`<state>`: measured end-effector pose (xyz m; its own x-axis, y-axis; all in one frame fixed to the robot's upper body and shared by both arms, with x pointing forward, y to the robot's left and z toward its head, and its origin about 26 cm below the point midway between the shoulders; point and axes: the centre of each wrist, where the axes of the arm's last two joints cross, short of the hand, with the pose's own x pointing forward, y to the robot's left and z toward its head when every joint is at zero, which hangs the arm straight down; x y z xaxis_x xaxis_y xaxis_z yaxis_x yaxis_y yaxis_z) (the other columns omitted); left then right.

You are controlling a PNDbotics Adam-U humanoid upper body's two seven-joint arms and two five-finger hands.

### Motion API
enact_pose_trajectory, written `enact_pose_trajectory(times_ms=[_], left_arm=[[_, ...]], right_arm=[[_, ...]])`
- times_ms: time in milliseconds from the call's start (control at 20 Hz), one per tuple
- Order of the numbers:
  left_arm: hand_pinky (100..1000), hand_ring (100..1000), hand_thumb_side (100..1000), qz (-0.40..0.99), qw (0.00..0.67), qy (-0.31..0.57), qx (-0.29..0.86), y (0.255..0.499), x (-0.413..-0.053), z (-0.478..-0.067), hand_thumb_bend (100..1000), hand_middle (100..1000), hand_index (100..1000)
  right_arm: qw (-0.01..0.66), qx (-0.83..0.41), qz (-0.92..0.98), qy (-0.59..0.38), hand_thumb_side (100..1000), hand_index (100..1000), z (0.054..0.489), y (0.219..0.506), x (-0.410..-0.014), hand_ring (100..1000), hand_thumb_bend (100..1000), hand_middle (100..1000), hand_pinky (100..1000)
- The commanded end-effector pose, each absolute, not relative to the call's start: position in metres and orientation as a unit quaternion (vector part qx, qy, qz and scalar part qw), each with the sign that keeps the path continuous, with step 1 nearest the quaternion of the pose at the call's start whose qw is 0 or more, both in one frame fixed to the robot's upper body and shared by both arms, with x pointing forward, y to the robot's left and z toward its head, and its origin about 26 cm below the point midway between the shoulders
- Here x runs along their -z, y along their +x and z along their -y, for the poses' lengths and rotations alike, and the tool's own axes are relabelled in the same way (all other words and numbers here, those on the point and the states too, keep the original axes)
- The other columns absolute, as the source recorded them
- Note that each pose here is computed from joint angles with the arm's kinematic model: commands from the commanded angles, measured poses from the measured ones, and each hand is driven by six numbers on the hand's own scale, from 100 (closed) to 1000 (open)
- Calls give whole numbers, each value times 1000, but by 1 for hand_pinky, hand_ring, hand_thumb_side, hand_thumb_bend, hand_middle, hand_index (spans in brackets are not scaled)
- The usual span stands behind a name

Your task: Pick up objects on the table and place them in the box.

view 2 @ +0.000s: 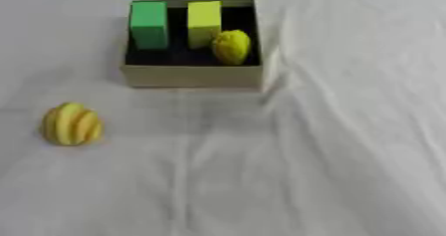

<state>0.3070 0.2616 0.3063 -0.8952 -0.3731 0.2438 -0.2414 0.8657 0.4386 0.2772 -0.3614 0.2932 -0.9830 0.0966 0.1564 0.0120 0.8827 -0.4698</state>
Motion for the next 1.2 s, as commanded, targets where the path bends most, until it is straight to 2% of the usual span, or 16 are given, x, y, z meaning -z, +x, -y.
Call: enact_pose_trajectory(times_ms=[50, 150, 300, 350, 450, 700, 1050, 1200], left_arm=[[680, 769, 392, 922, 157, 235, 264, 299, -321, -272, 100, 712, 856], [692, 773, 372, 896, 166, 277, 306, 297, -324, -276, 100, 719, 860], [709, 783, 402, 845, 185, 324, 382, 295, -327, -280, 109, 733, 869], [725, 793, 441, 826, 195, 335, 410, 294, -326, -281, 128, 744, 874], [734, 799, 440, 790, 218, 347, 456, 293, -324, -282, 159, 750, 879], [754, 813, 401, 725, 268, 346, 531, 292, -318, -285, 255, 766, 884], [781, 831, 413, 672, 285, 327, 600, 293, -314, -283, 375, 785, 897], [784, 834, 375, 651, 294, 321, 622, 293, -312, -281, 410, 787, 895]], right_arm=[[74, -236, 968, -25, 468, 860, 364, 273, -297, 908, 100, 748, 908], [73, -236, 969, -26, 459, 858, 366, 272, -291, 903, 100, 746, 906], [64, -236, 969, -27, 446, 856, 367, 271, -283, 899, 100, 743, 904], [62, -238, 969, -28, 439, 854, 368, 271, -281, 896, 100, 741, 902], [58, -241, 968, -30, 434, 854, 368, 271, -276, 894, 100, 739, 901], [53, -240, 968, -42, 442, 851, 371, 269, -268, 889, 100, 733, 901], [54, -241, 968, -48, 456, 845, 370, 270, -261, 881, 100, 724, 902], [57, -240, 968, -49, 467, 843, 369, 270, -258, 879, 100, 720, 903]])
